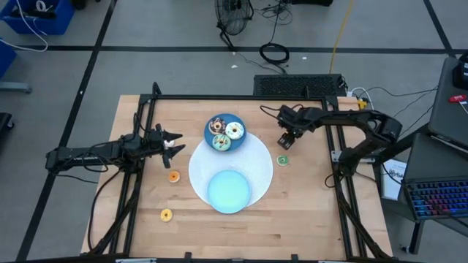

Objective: Pick & Place donuts
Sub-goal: Put the top small yellow donut on the light blue plate

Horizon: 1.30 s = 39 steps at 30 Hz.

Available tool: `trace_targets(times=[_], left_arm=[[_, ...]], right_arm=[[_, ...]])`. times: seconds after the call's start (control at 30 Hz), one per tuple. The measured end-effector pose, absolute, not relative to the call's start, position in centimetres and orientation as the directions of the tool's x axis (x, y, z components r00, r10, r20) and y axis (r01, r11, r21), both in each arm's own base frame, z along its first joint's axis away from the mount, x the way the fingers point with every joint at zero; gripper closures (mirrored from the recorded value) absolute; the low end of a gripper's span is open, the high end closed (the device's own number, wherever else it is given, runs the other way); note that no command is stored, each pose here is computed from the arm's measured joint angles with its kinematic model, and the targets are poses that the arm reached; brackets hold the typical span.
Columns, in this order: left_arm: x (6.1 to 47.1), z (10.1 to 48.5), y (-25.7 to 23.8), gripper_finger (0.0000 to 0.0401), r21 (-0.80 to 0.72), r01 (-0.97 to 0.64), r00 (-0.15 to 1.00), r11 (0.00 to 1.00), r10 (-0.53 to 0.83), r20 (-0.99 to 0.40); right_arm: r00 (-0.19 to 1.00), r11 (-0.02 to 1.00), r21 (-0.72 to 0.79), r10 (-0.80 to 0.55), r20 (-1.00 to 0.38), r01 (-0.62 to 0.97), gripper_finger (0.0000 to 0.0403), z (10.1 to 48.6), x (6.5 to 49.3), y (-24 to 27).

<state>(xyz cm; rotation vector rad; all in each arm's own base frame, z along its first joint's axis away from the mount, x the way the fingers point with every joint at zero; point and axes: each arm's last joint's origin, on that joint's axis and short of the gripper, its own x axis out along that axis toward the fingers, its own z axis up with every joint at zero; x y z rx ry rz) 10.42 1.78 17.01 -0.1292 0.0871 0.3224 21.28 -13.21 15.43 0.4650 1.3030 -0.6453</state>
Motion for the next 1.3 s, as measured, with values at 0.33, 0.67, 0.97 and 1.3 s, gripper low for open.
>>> trace_targets(times=[0.33,0.67,0.97,1.3], left_arm=[[10.4,17.0,1.8,0.0167,-0.113,-0.321,0.945,0.940,0.310,-0.105],[10.4,17.0,1.8,0.0166,-0.113,-0.321,0.945,0.940,0.310,-0.105],[10.4,17.0,1.8,0.0167,-0.113,-0.321,0.945,0.940,0.310,-0.105],[10.4,17.0,1.8,0.0167,-0.113,-0.321,0.945,0.940,0.310,-0.105]], right_arm=[[0.449,0.778,0.263,-0.027,-0.893,0.570,0.0220,18.0,22.8,-11.7],[0.601,0.822,0.351,0.014,-0.799,0.449,0.0220,19.8,24.1,-10.3],[0.655,0.893,0.310,0.024,-0.755,0.326,0.0220,20.3,25.1,-9.2],[0.792,0.956,0.248,0.029,-0.610,0.156,0.0220,21.7,27.1,-7.6]])
